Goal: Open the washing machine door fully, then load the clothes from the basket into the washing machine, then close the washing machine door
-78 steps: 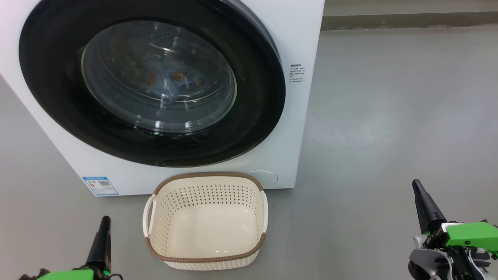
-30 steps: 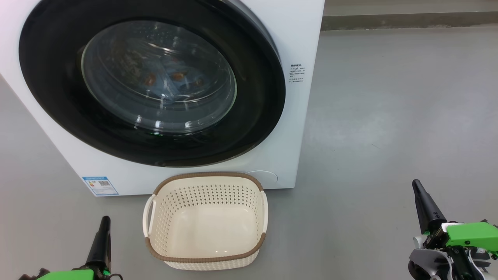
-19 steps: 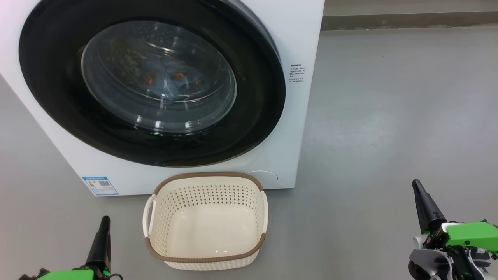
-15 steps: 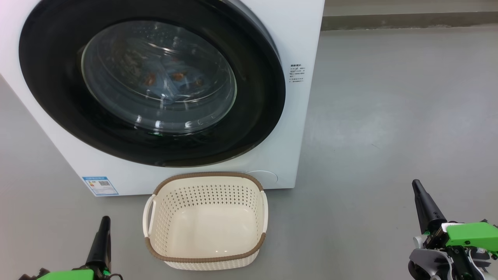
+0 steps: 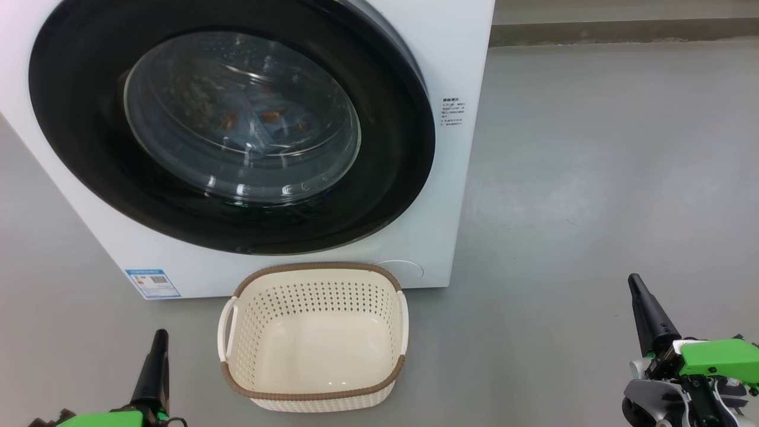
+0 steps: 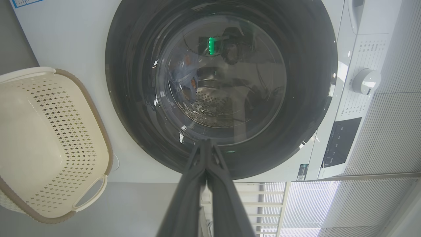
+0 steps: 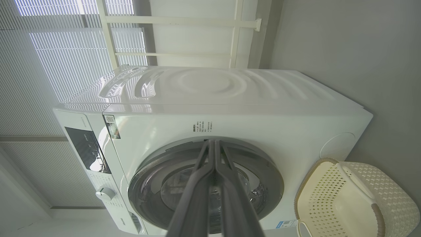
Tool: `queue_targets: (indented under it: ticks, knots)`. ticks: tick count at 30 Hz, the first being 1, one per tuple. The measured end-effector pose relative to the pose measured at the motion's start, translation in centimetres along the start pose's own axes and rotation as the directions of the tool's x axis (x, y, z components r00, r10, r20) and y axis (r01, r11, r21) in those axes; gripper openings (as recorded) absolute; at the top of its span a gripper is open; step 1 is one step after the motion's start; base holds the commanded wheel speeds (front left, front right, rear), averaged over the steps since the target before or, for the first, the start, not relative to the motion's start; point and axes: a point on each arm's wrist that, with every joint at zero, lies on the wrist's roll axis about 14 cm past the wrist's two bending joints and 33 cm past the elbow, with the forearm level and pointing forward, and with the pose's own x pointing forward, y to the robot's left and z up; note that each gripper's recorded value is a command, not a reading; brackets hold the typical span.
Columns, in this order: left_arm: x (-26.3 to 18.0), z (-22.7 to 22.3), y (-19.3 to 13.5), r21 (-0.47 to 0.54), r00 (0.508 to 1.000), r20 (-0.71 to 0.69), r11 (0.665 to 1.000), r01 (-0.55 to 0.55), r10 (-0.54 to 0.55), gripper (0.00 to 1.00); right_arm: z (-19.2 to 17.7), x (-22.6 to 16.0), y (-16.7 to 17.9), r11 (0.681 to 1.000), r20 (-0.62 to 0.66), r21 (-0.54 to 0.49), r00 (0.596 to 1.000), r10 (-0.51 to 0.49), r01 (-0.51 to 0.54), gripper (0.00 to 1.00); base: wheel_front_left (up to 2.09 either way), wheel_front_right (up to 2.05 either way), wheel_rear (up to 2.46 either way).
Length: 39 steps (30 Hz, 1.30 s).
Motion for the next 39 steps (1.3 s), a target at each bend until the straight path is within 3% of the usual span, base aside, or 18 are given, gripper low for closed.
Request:
queue_targets:
  ticks: [39]
  knots:
    - [0.00, 0.01, 0.00, 0.000, 1.000, 0.000, 1.000, 0.000, 0.000, 0.00, 0.00, 0.00, 0.00, 1.000, 0.000, 0.000, 1.000, 0.000, 0.000, 0.00, 0.00, 0.00, 0.00]
